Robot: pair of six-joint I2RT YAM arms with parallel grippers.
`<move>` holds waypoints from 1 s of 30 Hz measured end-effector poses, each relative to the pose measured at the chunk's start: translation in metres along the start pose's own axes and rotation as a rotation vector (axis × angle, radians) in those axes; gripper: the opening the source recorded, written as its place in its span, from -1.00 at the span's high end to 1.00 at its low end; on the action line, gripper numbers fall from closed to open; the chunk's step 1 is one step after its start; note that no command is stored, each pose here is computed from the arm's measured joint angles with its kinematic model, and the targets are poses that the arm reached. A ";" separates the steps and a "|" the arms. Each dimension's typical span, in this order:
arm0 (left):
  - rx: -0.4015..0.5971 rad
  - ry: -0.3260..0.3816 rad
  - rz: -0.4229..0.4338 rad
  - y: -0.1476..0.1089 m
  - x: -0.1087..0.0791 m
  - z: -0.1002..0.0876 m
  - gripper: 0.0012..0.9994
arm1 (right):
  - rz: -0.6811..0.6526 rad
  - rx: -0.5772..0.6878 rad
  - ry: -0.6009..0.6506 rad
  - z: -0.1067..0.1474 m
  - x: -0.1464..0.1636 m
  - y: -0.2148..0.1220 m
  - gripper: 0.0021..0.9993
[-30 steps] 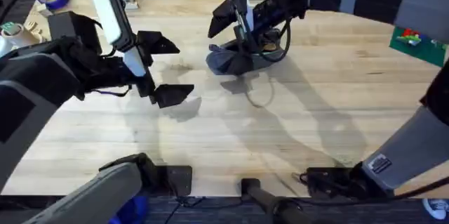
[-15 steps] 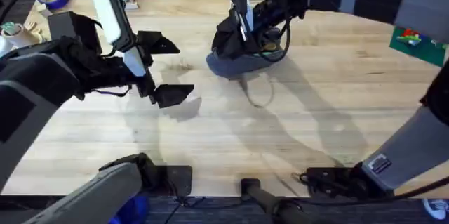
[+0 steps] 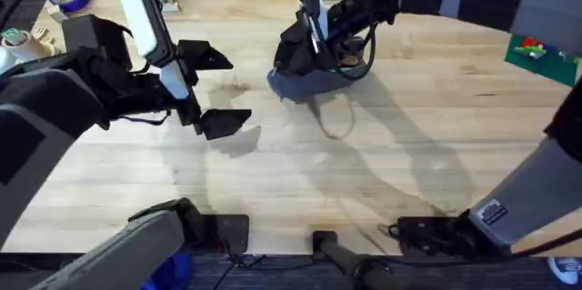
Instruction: Unzip the bag, pick up the pens from the table one at a time and place them inside, then zip the bag closed.
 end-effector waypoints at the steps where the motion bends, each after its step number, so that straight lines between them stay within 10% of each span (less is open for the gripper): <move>1: 0.000 0.000 0.000 0.000 0.000 0.000 -0.99 | 0.000 0.000 0.009 0.000 0.000 0.000 0.94; 30: 0.000 -0.003 0.000 0.000 0.000 0.000 -0.99 | -0.049 -0.214 0.143 0.004 -0.008 -0.013 0.94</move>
Point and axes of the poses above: each hand's point on the last joint's axis, 136 mm out from that joint toward the fingers, its own y axis out along the fingers, its own x axis along the line the jaws close on, z = x × y, the point moved 4 cm from there along -y, back along the fingers, and after that the axes turned 1 degree about -y, right-handed, at the moved point
